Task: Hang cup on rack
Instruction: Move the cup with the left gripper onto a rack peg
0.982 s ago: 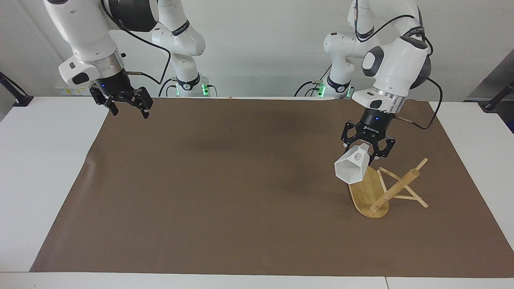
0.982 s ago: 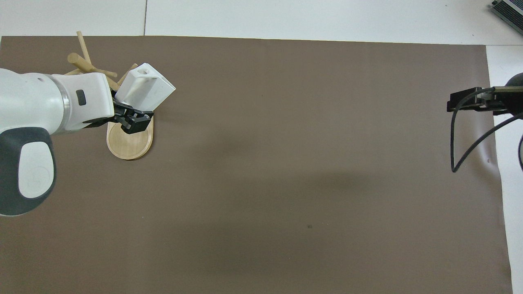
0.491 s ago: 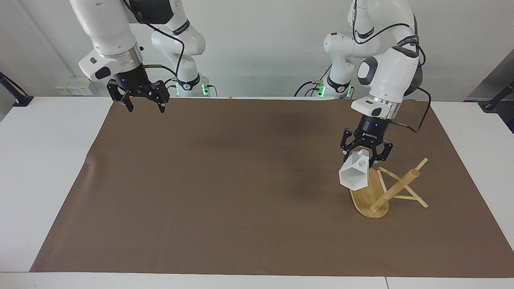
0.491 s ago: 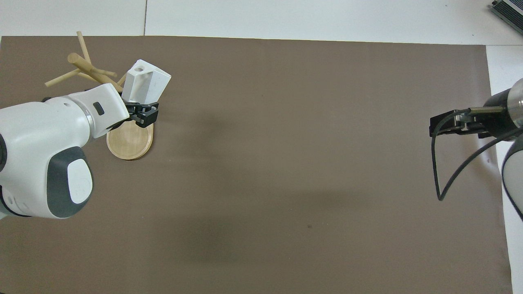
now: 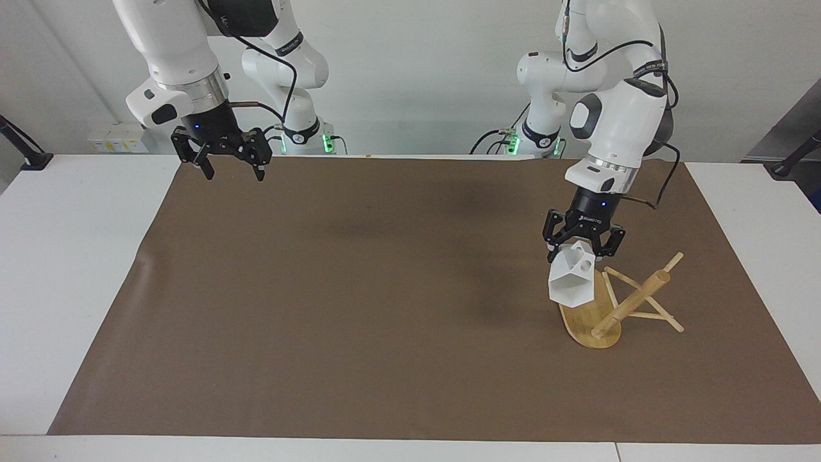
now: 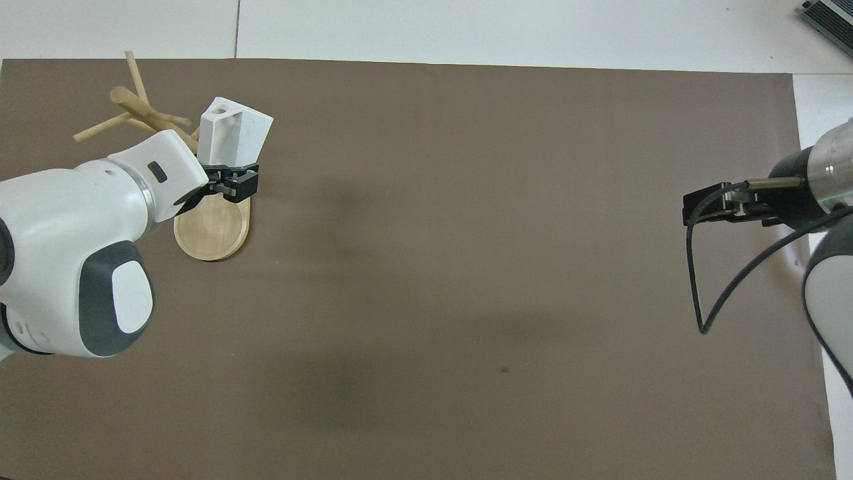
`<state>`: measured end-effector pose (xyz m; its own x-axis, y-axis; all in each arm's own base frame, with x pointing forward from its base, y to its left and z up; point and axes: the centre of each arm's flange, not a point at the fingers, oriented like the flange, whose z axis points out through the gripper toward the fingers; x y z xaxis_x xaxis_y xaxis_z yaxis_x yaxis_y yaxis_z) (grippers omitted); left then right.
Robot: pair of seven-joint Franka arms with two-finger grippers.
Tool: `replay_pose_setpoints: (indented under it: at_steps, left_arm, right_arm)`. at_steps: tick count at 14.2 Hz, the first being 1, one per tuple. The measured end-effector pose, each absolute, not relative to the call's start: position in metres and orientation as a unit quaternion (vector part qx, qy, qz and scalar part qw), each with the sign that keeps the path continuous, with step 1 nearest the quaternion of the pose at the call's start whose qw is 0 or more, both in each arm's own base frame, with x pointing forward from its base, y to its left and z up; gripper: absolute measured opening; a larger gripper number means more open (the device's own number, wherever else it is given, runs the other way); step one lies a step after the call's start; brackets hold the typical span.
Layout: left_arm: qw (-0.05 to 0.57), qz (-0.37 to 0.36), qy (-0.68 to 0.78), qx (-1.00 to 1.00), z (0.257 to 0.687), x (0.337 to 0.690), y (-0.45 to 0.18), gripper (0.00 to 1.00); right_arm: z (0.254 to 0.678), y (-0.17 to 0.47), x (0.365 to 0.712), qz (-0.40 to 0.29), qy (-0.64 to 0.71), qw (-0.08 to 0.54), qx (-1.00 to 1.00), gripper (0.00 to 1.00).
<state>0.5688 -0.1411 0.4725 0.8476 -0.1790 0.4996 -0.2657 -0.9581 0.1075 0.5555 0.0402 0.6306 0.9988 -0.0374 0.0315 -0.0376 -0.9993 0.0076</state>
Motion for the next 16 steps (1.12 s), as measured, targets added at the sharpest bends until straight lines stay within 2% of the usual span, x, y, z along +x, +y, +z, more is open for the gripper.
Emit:
replay_pose_setpoints:
  at_steps: [5,11,16]
  left_arm:
    - [0.092,0.25,-0.092,0.959,0.465,0.574,-0.13,0.74]
    - [0.116,0.25,-0.057,0.959,0.468,0.577,-0.121,0.74]
    - [0.144,0.245,-0.007,0.959,0.463,0.581,-0.103,0.74]
  right_arm:
    - [0.631,0.036,0.556,0.018,-0.015,0.004,1.0,1.0]
    - [0.628,-0.025,0.564,0.042,-0.028,0.006,0.999,1.0]
    - [0.627,-0.036,0.564,0.044,-0.034,0.007,0.998,1.0]
